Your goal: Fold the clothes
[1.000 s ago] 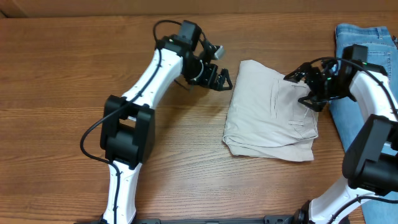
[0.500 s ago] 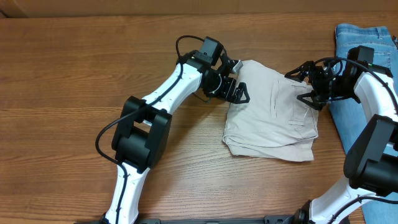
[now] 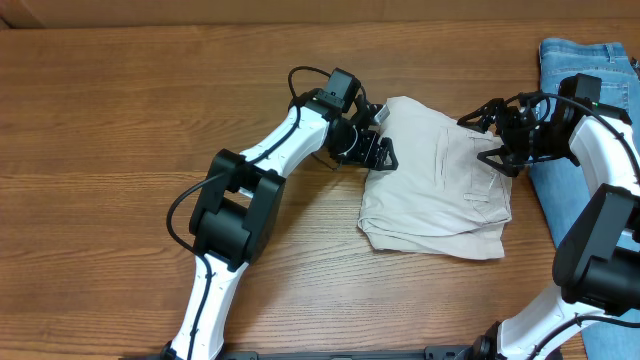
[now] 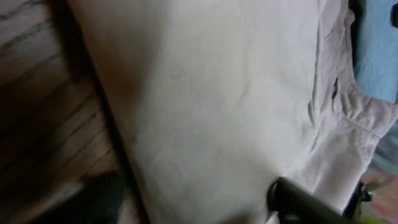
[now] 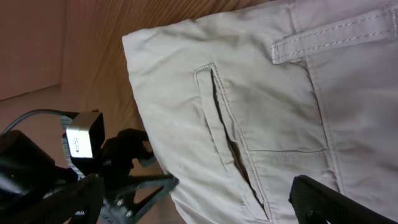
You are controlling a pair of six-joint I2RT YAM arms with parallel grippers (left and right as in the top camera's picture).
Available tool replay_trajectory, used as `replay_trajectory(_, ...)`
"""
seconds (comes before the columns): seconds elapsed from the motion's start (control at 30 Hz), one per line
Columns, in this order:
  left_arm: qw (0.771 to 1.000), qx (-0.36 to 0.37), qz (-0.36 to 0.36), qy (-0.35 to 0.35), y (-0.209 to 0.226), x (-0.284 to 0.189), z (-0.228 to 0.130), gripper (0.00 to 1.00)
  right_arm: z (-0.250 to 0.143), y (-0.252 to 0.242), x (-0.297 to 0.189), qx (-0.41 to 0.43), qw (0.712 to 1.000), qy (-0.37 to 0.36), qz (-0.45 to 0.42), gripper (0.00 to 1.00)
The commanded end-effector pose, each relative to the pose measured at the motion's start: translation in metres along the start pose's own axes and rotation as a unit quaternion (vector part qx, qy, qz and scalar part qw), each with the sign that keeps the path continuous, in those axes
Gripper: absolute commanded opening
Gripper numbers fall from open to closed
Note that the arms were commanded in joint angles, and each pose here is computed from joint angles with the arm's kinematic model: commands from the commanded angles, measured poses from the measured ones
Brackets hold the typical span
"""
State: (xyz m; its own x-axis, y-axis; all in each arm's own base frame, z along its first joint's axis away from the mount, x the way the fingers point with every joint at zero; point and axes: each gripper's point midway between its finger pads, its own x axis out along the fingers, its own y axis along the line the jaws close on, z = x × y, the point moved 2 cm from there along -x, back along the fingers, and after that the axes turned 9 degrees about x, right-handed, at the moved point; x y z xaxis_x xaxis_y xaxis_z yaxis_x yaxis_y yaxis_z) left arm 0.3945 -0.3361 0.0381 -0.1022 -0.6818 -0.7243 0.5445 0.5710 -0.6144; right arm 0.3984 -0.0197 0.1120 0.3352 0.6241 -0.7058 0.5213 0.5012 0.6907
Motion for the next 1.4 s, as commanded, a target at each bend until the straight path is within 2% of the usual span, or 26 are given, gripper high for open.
replay_trajectory(0.0, 0.999, -0.019, -0.002, 0.025, 0.009, 0.024, -0.016, 0.57, 0.0, 0.015, -0.009, -0.023, 1.0, -0.01, 0.014, 1.0)
replay_trajectory(0.07, 0.999, -0.022, -0.002, 0.024, 0.012, 0.027, -0.016, 0.39, 0.001, 0.014, -0.009, -0.023, 1.0, -0.011, 0.014, 1.0)
replay_trajectory(0.17, 1.0, -0.023, -0.001, 0.019, 0.015, 0.029, -0.014, 0.18, 0.001, 0.014, -0.009, -0.023, 1.0, -0.012, 0.011, 1.0)
replay_trajectory(0.23, 1.0, -0.022, 0.006, 0.014, 0.019, 0.027, -0.012, 0.09, 0.001, 0.014, -0.009, -0.023, 1.0, -0.012, 0.011, 1.0)
replay_trajectory(0.3, 1.0, -0.023, 0.018, 0.008, 0.026, 0.024, -0.01, 0.05, 0.001, 0.013, -0.009, -0.023, 1.0, -0.011, 0.011, 1.0)
replay_trajectory(0.47, 0.995, -0.047, 0.087, -0.008, 0.065, 0.007, -0.006, 0.04, -0.001, 0.012, -0.009, -0.018, 1.0, -0.008, 0.007, 1.0)
replay_trajectory(0.73, 0.971, -0.173, 0.143, -0.085, 0.154, -0.063, 0.001, 0.04, -0.002, 0.001, -0.009, -0.009, 1.0, -0.012, -0.026, 1.0)
replay_trajectory(0.83, 0.947, -0.251, 0.16, -0.124, 0.199, -0.104, -0.007, 0.04, -0.002, 0.001, -0.009, -0.009, 1.0, -0.012, -0.027, 1.0)
replay_trajectory(1.0, 0.891, -0.382, 0.169, -0.176, 0.263, -0.17, -0.04, 0.04, -0.002, 0.001, -0.009, -0.009, 1.0, -0.013, -0.027, 1.0)
replay_trajectory(1.13, 0.841, -0.475, 0.17, -0.195, 0.3, -0.214, -0.082, 0.04, -0.001, 0.001, -0.009, -0.01, 1.0, -0.014, -0.026, 1.0)
replay_trajectory(1.37, 0.769, -0.578, 0.174, -0.213, 0.341, -0.275, -0.157, 0.04, 0.001, 0.002, -0.009, -0.015, 0.999, -0.019, -0.025, 1.0)
